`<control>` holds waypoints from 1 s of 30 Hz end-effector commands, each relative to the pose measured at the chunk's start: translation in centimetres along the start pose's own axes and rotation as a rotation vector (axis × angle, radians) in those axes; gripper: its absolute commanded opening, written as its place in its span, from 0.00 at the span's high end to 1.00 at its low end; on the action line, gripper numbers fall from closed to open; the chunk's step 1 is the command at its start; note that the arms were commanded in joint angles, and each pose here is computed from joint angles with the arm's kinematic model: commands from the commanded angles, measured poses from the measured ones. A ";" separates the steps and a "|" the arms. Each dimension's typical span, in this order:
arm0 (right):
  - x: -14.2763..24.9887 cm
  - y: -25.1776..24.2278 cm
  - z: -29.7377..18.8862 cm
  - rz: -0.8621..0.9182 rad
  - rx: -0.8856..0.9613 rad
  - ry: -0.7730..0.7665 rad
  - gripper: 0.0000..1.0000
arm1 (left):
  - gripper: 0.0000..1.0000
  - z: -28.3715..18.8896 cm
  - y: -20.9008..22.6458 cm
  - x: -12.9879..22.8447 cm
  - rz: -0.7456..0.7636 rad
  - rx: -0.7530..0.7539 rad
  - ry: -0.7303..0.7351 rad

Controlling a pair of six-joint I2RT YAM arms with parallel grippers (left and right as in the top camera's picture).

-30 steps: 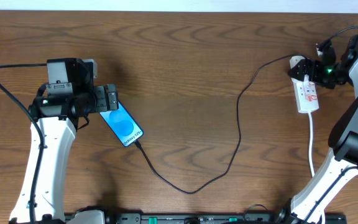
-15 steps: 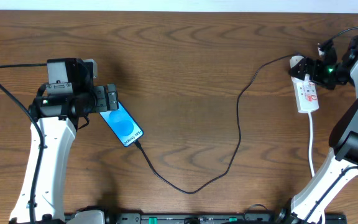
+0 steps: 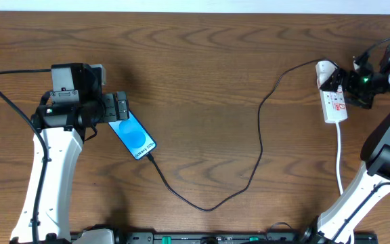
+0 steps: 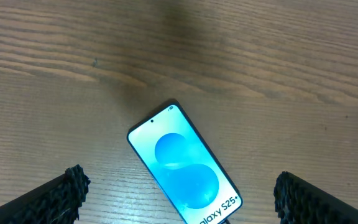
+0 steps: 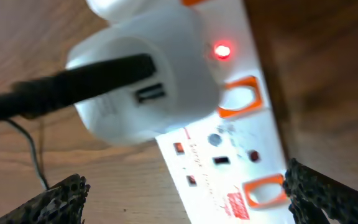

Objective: Plug charger to phone and switch on socket

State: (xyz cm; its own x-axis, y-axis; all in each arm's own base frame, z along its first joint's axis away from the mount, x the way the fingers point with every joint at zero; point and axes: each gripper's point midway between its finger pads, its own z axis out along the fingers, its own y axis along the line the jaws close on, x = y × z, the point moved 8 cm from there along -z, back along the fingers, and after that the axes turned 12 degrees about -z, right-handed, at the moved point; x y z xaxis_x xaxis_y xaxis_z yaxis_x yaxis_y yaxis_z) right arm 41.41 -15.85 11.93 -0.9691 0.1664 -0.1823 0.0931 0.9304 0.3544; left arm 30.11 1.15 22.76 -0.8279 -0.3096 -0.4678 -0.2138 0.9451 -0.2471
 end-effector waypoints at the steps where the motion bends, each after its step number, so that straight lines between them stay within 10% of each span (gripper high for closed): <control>1: -0.6 0.7 -4.5 0.022 0.108 -0.079 0.01 | 0.02 -0.5 -0.1 -0.5 0.020 -0.007 -0.024; 30: 4.1 8.0 -20.4 0.062 0.296 -0.364 0.01 | 0.02 -0.5 -0.1 -0.5 0.020 -0.008 -0.024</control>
State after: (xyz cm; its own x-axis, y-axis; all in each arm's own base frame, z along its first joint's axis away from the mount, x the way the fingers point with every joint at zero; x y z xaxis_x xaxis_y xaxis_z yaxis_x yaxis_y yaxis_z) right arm 33.71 -14.27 32.01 -0.8325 0.2681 -0.4849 0.2457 0.9630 0.1106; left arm 30.12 1.15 22.76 -0.8277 -0.3095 -0.4681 -0.2137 0.9451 -0.2472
